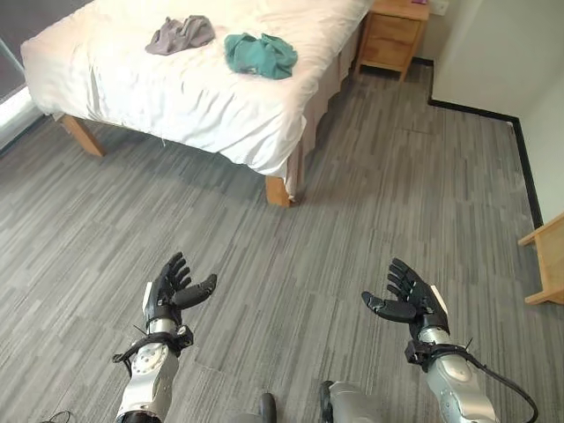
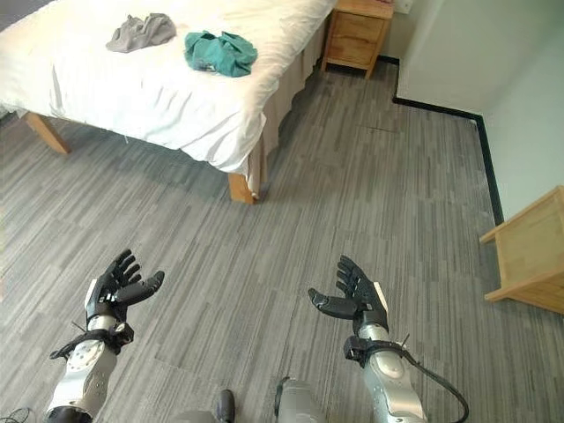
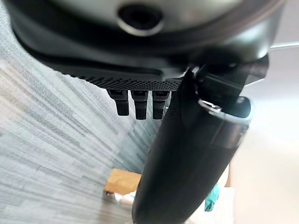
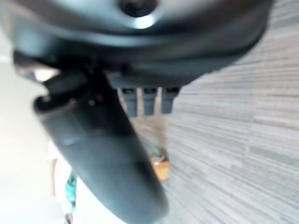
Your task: Pick up bed clothes into laundry basket.
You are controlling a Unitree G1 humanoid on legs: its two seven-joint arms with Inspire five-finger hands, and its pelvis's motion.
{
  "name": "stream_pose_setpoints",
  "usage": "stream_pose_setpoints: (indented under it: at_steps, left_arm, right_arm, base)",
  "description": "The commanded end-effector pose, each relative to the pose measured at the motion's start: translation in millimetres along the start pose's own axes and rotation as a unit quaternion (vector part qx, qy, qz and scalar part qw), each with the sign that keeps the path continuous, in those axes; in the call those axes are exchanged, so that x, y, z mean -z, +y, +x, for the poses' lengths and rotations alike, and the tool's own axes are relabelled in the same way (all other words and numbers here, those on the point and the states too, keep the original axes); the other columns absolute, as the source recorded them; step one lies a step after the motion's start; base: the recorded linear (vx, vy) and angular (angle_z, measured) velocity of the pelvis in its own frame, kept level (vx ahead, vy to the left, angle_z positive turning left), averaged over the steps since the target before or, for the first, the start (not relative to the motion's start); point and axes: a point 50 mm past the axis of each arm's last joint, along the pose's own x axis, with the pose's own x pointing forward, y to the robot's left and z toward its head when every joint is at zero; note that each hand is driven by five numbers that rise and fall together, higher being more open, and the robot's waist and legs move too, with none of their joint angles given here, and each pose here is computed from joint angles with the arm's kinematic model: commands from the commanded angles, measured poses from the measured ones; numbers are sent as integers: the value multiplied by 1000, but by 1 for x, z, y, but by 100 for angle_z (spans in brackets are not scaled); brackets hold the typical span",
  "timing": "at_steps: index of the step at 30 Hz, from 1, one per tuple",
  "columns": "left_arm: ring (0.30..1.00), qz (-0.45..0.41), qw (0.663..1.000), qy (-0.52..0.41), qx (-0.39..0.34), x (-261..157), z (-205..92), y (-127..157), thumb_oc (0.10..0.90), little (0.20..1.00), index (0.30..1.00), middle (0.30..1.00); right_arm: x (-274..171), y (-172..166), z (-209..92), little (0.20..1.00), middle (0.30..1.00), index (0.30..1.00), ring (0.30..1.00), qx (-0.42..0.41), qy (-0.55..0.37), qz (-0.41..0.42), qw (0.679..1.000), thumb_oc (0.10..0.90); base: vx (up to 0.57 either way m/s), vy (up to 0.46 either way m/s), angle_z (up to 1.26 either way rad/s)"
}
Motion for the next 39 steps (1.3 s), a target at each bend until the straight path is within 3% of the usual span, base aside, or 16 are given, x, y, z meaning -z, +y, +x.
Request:
stream_pose_setpoints:
  at_steps: [1, 11, 13, 17, 31, 39]
  left_arm:
    - [900, -7, 985, -172, 24, -76, 12, -3, 800, 900, 900, 900]
    - [900, -25, 975, -207, 77, -87, 5, -21, 800, 900, 900, 900]
    - [900, -46, 978, -186, 83, -74, 1, -19, 800, 900, 900, 900]
    - [900, -67, 972, -210, 85, -88, 2, -21, 800, 900, 900, 900]
    - [900, -110, 963, -237, 57, -93, -1, -9, 800, 900, 900, 900]
    - [900, -79, 949, -283, 115, -129, 12, -33, 800, 900, 900, 900]
  right_arm:
    - [-44, 6, 7, 900, 900, 900, 900, -5, -125, 33, 992, 800]
    - [-31, -10, -14, 900, 900, 900, 900, -1, -103, 29, 994, 800]
    - [-31, -14, -13, 900, 900, 900, 900, 4, -106, 30, 994, 800]
    - [-43, -6, -6, 900, 900, 900, 900, -6, -132, 69, 989, 800]
    - [-54, 2, -3, 900, 900, 900, 900, -39, -144, 9, 989, 800]
    - [-90, 10, -1, 900, 900, 900, 900, -67, -216, -2, 974, 800]
  base:
    - [295, 30, 17]
    - [540, -84, 61]
    - [791, -285, 71]
    - [468, -274, 40]
    - [584, 94, -68]
    - [398, 230, 4]
